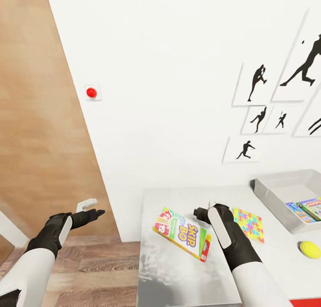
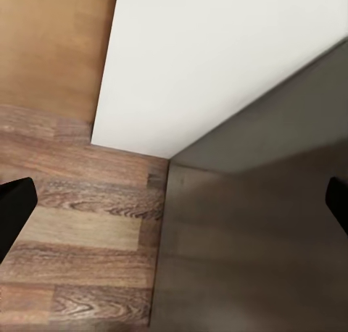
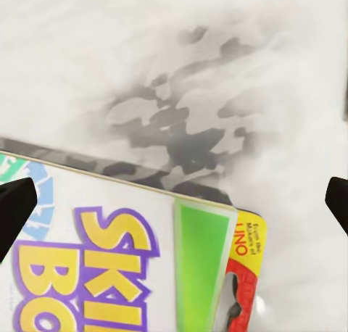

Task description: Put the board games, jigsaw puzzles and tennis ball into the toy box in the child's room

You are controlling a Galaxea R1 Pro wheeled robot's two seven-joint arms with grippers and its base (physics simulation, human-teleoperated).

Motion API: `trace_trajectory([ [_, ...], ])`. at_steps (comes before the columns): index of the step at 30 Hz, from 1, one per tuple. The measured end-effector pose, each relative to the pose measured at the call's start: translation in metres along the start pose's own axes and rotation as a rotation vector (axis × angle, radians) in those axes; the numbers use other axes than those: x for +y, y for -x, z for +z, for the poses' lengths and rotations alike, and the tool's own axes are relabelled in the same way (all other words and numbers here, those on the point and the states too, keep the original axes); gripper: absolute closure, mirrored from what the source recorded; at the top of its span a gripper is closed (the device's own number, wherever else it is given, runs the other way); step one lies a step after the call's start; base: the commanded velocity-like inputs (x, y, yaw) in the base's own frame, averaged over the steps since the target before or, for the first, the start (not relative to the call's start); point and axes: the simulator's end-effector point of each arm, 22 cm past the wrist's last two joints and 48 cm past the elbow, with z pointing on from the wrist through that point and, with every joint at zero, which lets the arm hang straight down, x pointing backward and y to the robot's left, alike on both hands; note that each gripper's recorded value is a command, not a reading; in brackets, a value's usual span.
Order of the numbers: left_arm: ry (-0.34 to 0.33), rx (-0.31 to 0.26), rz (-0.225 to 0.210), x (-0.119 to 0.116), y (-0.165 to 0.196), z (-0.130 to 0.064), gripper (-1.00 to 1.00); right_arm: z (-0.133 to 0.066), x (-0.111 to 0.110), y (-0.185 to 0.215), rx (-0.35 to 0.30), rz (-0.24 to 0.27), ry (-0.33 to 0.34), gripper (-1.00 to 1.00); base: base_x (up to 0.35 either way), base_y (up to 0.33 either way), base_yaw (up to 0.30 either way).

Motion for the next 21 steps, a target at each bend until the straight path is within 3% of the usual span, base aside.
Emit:
trace_trajectory([
  [11, 0.006, 0.017, -0.003, 0.004, -0.008, 0.007, -1.0, 0.008, -0.002, -0.007, 0.017, 0.001, -0.006, -1.0, 0.0, 0.0, 0.0],
  [17, 0.009, 0.026, -0.004, 0.006, -0.013, 0.01, -1.0, 0.014, -0.019, 0.004, -0.019, 0.09, -0.023, -1.0, 0.0, 0.0, 0.0],
  [21, 0.011, 0.033, -0.005, 0.007, -0.016, 0.013, -1.0, 0.018, -0.024, 0.004, -0.023, 0.116, -0.028, -1.0, 0.0, 0.0, 0.0],
])
